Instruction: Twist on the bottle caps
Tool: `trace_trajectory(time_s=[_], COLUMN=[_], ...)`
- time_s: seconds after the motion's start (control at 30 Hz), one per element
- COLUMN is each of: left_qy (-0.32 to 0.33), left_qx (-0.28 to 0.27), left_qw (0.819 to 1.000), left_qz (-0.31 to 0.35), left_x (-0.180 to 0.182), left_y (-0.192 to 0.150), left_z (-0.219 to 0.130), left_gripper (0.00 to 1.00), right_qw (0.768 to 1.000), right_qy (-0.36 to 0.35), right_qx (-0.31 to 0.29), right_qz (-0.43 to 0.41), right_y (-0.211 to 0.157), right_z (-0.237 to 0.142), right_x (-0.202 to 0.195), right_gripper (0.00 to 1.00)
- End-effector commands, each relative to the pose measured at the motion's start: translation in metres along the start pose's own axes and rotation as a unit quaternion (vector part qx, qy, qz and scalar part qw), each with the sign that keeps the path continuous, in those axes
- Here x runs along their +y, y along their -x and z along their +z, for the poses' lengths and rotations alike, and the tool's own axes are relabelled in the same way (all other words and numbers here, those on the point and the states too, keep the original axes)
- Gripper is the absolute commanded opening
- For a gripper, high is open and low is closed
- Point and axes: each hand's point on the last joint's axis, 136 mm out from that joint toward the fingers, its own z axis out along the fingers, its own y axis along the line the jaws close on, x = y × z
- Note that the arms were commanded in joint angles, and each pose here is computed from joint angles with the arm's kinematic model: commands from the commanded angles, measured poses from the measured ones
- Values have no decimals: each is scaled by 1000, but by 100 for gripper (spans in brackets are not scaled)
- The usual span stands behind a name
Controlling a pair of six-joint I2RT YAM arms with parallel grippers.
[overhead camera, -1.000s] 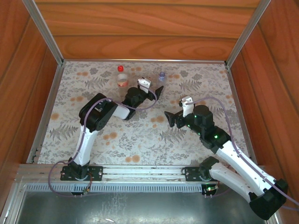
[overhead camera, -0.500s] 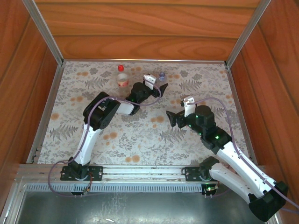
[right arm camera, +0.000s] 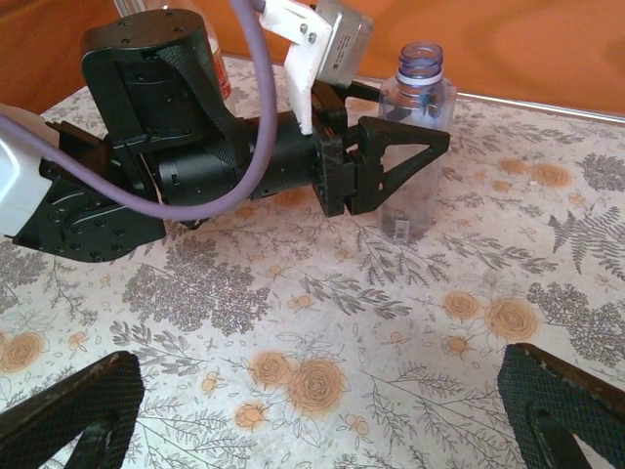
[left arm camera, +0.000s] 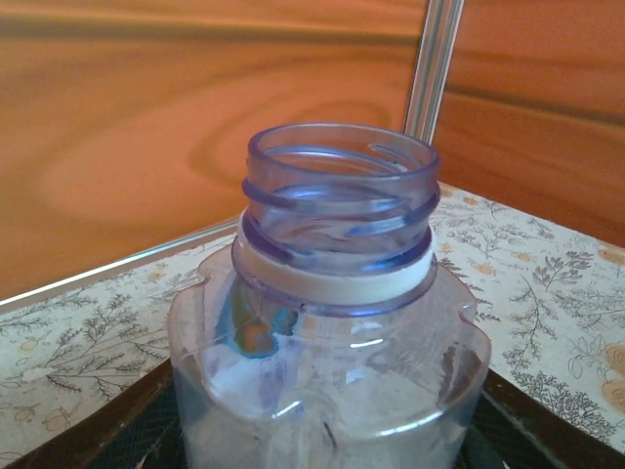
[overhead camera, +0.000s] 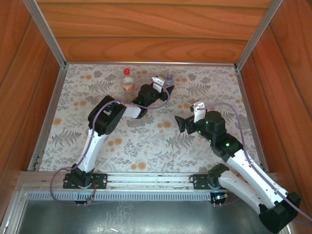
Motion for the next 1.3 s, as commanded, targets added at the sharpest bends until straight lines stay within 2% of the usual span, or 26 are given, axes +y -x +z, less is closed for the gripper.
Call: trace_trajectory(time_s=[0.0, 0.17, 0.37, 0.5, 0.7, 0.87, 1.1, 1.27], left_qy=[-18, -21, -32, -49, -84, -117, -160, -202], left_qx=[2, 4, 4, 4, 1, 3, 4, 2], left_qw=[1000, 1000, 999, 998, 996, 992, 986, 979], left_qz=[11, 16, 24, 36, 43, 37, 40, 34], left_x=[-10, -11, -18, -28, -51, -72, -98, -118], left_y=[0, 0, 5, 11, 18, 14, -2, -12], left_z=[0, -3, -10, -23, -61, -101, -158, -188], left_gripper=[61, 54, 53, 53, 53, 53, 53, 53], right_qw=[1000, 1000, 1000, 998, 988, 980, 954, 919], right_qy=[-8, -11, -16, -20, -62, -73, -142, -211], right_qx=[1, 4, 8, 41, 110, 155, 225, 293], right_qz=[-2, -1, 10, 31, 92, 105, 137, 156], right_y=[-4, -6, -7, -13, -35, -51, -85, -115], right_z=[-1, 1, 3, 7, 16, 21, 22, 15], right_x=[-4, -5, -8, -10, -26, -31, -54, -76], right_gripper=[100, 100, 100, 100, 100, 100, 96, 91])
